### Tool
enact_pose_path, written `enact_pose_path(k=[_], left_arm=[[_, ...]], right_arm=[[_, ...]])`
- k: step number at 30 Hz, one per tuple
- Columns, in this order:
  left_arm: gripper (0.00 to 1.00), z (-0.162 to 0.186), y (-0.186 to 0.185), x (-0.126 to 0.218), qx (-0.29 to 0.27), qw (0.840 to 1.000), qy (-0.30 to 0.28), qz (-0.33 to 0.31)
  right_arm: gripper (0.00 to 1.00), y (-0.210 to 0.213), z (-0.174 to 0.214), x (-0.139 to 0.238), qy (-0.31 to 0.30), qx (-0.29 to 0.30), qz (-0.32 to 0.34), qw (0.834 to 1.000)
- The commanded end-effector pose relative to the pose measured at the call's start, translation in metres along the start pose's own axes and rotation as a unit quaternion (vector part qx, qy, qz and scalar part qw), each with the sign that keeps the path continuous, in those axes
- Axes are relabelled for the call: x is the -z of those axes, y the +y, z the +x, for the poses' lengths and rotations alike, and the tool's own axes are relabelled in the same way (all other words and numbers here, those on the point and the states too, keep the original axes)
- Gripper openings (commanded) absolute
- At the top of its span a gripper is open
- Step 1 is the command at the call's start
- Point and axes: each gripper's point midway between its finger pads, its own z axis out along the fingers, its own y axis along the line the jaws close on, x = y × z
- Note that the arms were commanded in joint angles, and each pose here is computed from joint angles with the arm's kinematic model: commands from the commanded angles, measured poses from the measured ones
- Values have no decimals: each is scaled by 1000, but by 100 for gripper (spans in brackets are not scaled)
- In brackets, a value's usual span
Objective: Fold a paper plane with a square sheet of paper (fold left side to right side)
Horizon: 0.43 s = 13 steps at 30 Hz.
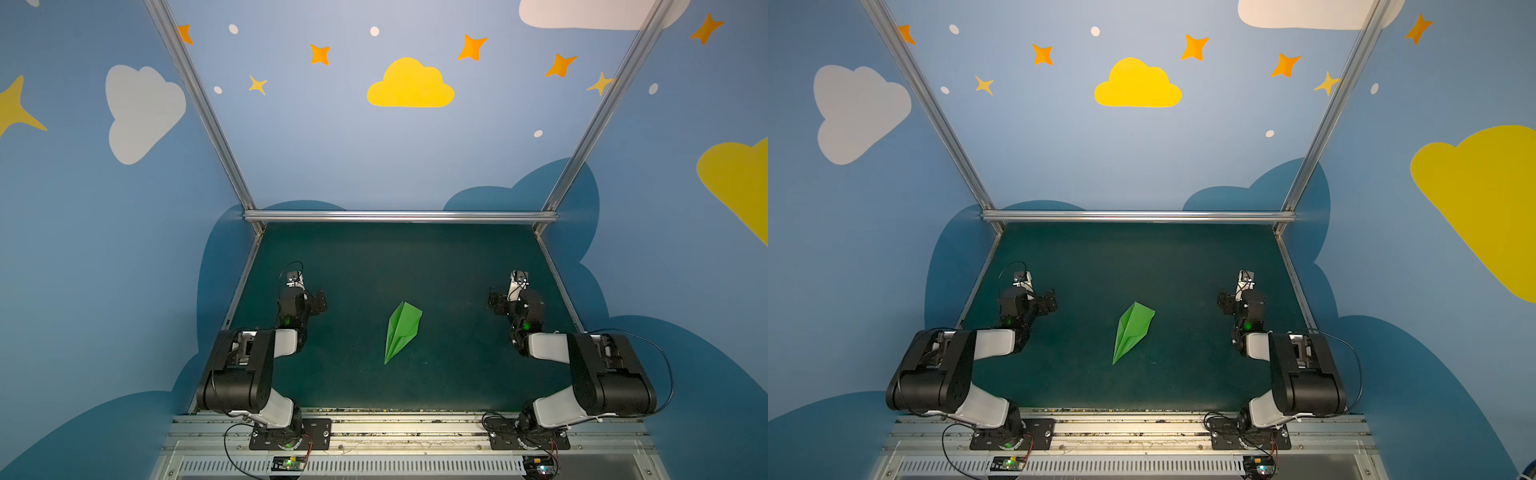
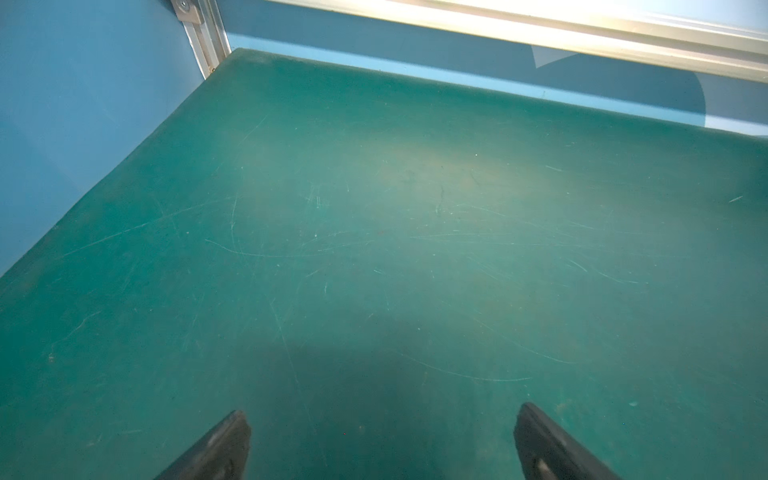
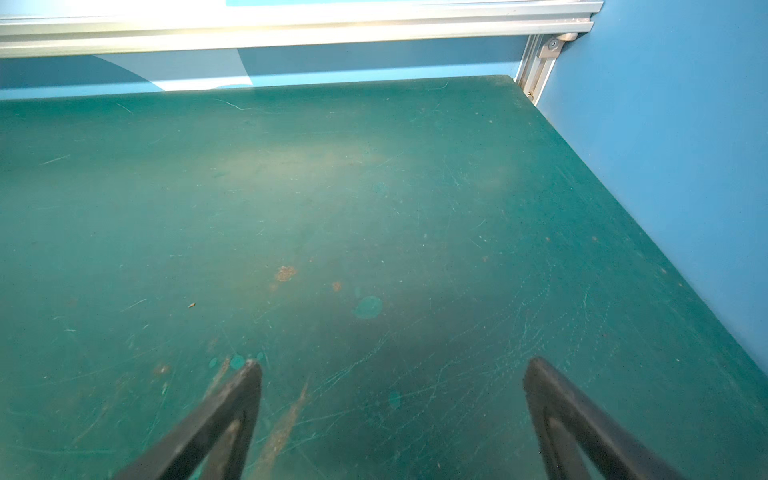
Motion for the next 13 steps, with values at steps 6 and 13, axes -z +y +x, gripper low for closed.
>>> enact_pose_path(k=[6,13], left_arm=[[100,-10,-3,2,0,1000,-17,6],[100,-11,-3,2,0,1000,-17,7]], right_arm=[[97,1,-1,-1,1,-4,3,1000],[97,1,-2,0,-3,-3,3,1000]])
